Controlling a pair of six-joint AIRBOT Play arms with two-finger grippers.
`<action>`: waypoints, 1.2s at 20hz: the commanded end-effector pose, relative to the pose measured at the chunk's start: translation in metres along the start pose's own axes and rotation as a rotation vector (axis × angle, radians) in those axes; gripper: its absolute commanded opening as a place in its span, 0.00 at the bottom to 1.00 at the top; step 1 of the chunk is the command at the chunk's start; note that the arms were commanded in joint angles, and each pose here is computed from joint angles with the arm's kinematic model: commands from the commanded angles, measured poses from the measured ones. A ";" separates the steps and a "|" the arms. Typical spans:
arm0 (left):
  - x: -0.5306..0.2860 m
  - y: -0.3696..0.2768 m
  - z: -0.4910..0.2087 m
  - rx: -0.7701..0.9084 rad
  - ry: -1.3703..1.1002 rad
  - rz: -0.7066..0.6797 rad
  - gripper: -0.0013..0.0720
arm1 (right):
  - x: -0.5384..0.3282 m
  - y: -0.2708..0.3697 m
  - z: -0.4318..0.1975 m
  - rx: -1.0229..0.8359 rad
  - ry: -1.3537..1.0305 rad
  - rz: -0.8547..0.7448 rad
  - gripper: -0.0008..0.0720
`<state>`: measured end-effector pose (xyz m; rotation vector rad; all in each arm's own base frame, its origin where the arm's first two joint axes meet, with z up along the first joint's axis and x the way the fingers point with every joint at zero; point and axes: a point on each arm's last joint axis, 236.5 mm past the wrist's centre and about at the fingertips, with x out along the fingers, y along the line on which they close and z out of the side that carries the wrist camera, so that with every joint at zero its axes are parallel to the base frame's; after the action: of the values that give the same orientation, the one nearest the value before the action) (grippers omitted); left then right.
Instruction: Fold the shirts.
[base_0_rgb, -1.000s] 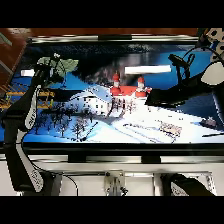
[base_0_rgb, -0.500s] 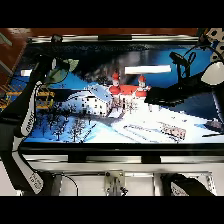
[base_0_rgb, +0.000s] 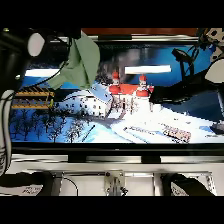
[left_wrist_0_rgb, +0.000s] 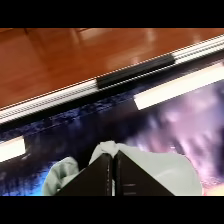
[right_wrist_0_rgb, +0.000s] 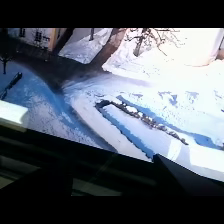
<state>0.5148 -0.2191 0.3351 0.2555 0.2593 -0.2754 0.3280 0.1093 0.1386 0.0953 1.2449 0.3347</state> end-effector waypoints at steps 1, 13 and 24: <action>-0.071 -0.039 0.007 -0.015 0.068 -0.103 0.06 | -0.043 -0.058 -0.011 -0.055 0.049 -0.284 0.85; -0.135 -0.272 -0.133 -0.042 0.526 -0.603 0.06 | -0.102 -0.101 -0.009 0.042 -0.071 -0.258 0.85; -0.053 -0.095 -0.218 -0.218 0.801 -0.216 1.00 | -0.055 -0.091 0.008 0.102 0.010 -0.030 0.86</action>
<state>0.3544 -0.2937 0.1411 0.2581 1.0240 -0.4636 0.3316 -0.0047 0.1795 0.1128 1.2346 0.1805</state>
